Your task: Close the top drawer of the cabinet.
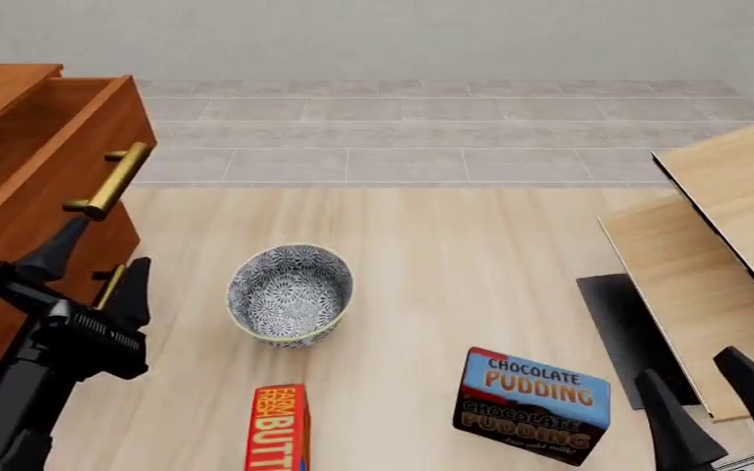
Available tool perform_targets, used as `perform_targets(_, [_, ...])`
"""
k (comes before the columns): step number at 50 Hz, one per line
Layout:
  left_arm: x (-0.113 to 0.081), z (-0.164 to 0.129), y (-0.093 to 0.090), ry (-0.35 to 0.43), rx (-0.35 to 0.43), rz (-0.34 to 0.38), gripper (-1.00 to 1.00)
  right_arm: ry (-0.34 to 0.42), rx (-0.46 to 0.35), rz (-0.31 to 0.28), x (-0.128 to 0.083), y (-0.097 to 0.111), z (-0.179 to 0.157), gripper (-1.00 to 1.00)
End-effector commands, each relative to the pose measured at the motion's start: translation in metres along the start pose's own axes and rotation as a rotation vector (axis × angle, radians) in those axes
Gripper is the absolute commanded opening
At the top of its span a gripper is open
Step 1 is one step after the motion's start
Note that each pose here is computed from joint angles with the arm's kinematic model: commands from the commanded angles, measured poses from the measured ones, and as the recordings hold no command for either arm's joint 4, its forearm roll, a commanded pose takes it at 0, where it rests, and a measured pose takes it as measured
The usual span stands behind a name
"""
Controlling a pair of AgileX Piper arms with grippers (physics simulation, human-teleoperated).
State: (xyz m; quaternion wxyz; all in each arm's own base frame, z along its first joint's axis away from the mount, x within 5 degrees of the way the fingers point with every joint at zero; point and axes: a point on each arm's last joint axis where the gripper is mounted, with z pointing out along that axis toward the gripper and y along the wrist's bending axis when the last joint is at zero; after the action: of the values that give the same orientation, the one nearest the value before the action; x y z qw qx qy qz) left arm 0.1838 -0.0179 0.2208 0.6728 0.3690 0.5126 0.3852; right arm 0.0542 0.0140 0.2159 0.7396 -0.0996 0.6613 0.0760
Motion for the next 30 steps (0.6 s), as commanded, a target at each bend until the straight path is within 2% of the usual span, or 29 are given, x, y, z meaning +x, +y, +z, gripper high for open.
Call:
perform_targets(1, [0.0059,-0.0015,0.0048,0.035,-0.033,0.002,1.00,0.001,0.000,-0.001,0.0001,0.0000,0.0000,1.00])
perform_targets(30, [0.0089,-0.0041,0.0094,0.055,-0.050,-0.008,1.00,0.008,-0.003,-0.003,0.0006,0.0002,0.0002,1.00])
